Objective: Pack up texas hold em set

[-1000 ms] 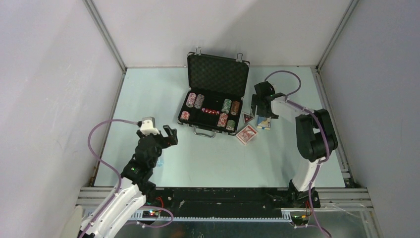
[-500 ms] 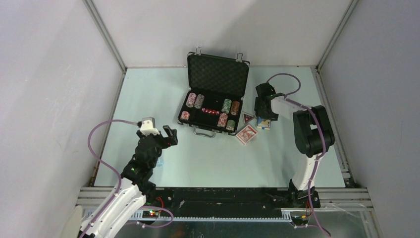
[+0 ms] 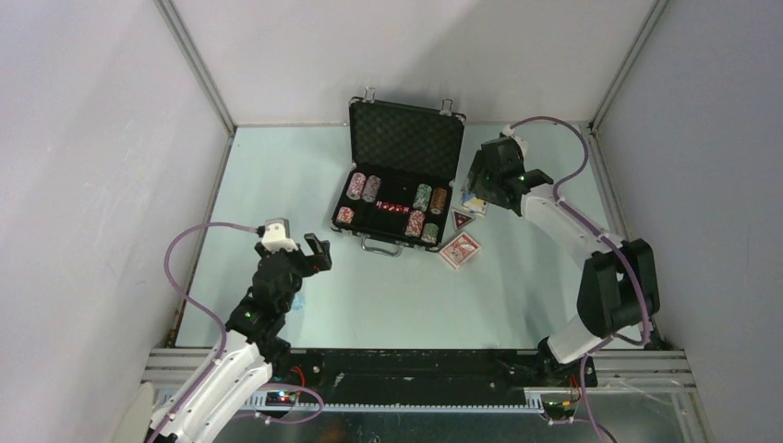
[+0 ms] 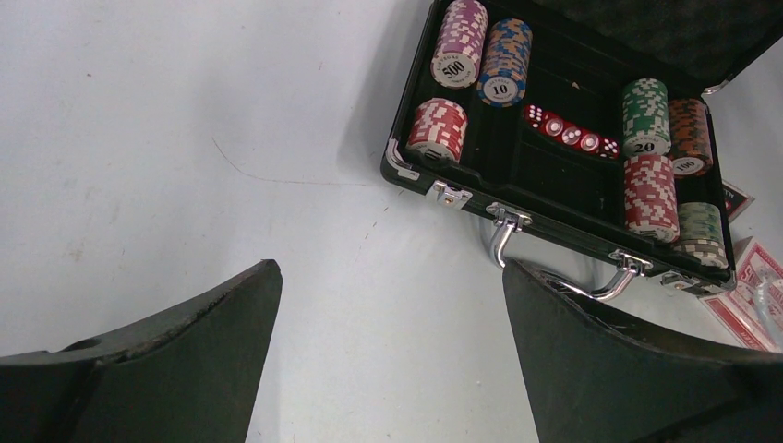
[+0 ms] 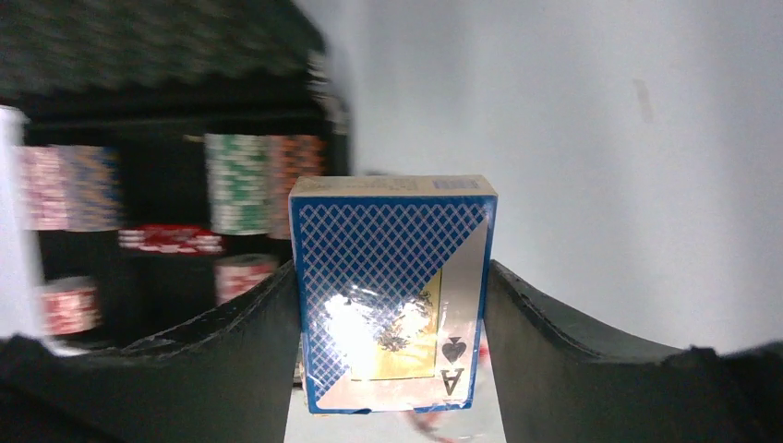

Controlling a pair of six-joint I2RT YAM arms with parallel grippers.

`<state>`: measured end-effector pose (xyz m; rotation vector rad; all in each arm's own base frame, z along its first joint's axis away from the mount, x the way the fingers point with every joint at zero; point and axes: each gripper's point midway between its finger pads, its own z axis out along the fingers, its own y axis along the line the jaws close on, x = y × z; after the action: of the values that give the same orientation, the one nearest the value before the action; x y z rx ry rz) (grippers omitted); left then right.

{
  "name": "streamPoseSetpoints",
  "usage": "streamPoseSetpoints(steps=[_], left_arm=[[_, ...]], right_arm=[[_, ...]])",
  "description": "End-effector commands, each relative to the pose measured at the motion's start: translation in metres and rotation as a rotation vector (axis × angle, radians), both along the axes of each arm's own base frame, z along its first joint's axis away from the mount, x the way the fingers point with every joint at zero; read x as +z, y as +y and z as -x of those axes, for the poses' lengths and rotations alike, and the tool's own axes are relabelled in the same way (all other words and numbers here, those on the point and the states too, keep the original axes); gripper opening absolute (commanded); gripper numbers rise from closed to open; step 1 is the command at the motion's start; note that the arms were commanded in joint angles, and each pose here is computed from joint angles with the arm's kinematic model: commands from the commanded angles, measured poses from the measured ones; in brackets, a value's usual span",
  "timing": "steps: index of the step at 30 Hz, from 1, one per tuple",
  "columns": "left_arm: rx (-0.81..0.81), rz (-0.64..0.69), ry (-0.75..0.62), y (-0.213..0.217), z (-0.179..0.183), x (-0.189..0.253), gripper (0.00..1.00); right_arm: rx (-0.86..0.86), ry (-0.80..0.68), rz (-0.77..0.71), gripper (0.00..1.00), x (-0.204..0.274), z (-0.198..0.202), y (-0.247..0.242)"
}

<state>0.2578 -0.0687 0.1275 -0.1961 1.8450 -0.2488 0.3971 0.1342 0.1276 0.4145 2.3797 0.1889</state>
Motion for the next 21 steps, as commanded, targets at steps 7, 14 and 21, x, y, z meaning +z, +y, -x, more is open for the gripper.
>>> streamPoseSetpoints(steps=[7, 14, 21], left_arm=[[0.008, 0.002, -0.025, 0.001, -0.002, 0.007, 0.97], [0.003, 0.004, -0.031, 0.000, -0.001, 0.008, 0.97], [-0.001, 0.000, -0.023, -0.001, -0.002, 0.006, 0.97]], right_arm=[[0.542, -0.442, -0.305, 0.27, 0.104, -0.018, 0.156], [0.916, -0.551, 0.065, 0.11, 0.096, -0.036, 0.167], [1.258, -0.465, 0.409, 0.01, 0.062, -0.054, 0.180]])
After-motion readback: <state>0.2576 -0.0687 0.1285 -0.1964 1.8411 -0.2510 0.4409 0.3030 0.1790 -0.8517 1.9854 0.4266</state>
